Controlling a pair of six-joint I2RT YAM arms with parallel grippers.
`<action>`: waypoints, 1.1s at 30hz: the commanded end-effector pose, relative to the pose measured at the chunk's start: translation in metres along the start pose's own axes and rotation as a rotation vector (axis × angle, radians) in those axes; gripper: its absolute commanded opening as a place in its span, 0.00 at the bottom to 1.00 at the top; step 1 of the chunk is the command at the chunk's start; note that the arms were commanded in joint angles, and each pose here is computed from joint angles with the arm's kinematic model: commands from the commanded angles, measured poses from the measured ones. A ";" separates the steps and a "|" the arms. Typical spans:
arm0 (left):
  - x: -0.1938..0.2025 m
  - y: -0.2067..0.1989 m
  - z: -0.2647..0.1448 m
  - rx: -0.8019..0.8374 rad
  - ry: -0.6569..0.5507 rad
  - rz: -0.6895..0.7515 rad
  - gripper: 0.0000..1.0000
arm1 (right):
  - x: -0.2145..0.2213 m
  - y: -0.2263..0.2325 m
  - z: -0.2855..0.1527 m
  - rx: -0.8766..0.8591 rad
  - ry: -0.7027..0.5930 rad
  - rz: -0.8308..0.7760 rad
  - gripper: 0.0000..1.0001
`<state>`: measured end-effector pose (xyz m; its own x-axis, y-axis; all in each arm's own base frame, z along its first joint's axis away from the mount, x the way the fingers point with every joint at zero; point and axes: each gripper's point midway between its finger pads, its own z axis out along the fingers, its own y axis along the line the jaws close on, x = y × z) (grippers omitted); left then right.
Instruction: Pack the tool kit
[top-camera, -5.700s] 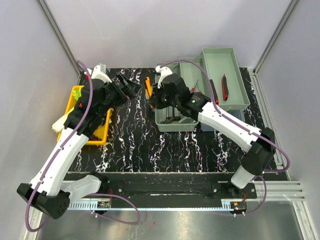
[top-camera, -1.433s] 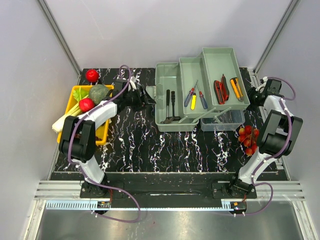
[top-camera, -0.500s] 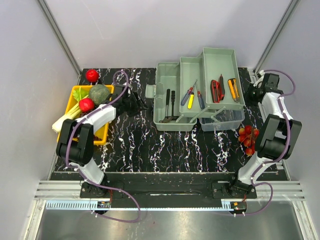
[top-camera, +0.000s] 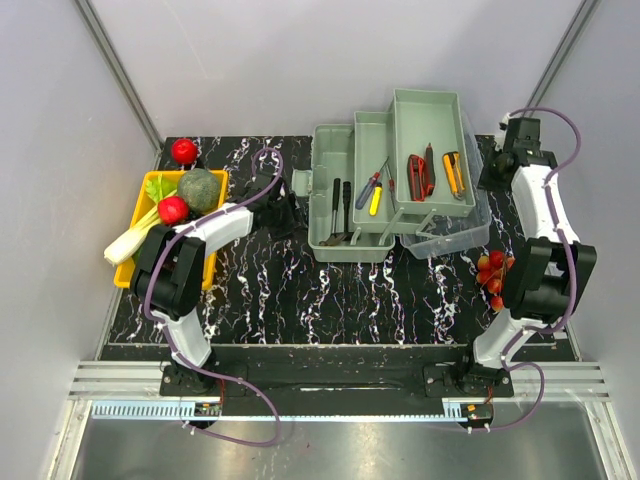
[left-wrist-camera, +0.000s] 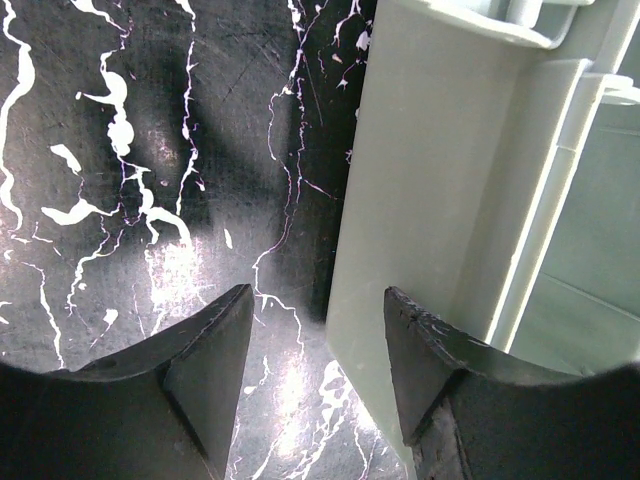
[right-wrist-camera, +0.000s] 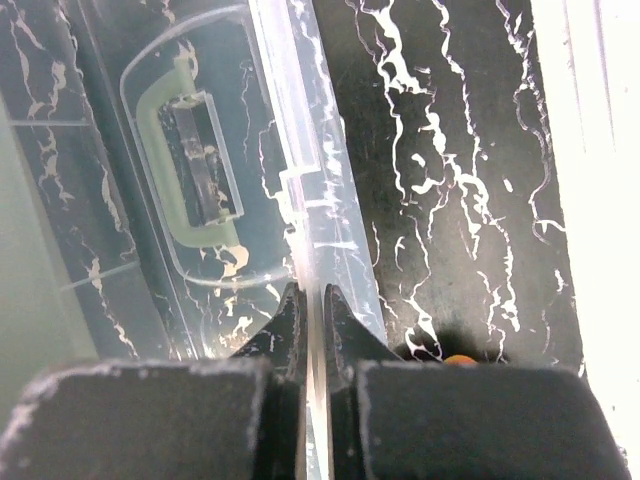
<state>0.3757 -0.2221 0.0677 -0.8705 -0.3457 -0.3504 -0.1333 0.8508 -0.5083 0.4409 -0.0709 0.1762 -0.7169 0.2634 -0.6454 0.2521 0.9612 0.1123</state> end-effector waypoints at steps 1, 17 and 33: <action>-0.011 -0.025 -0.004 0.055 -0.031 0.035 0.59 | -0.068 0.004 -0.055 0.085 -0.231 0.039 0.00; 0.000 -0.030 0.009 0.054 0.013 0.078 0.58 | -0.081 0.036 -0.077 0.275 -0.242 -0.109 0.00; 0.002 -0.028 0.015 0.038 0.016 0.091 0.58 | -0.080 0.067 -0.097 0.562 -0.301 -0.250 0.00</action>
<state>0.3743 -0.2306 0.0543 -0.8975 -0.2805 -0.3403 -0.0971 0.8785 -0.4678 0.4434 -0.0177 0.2695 -0.7310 -0.1212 -0.6715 0.2653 0.8562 -0.4434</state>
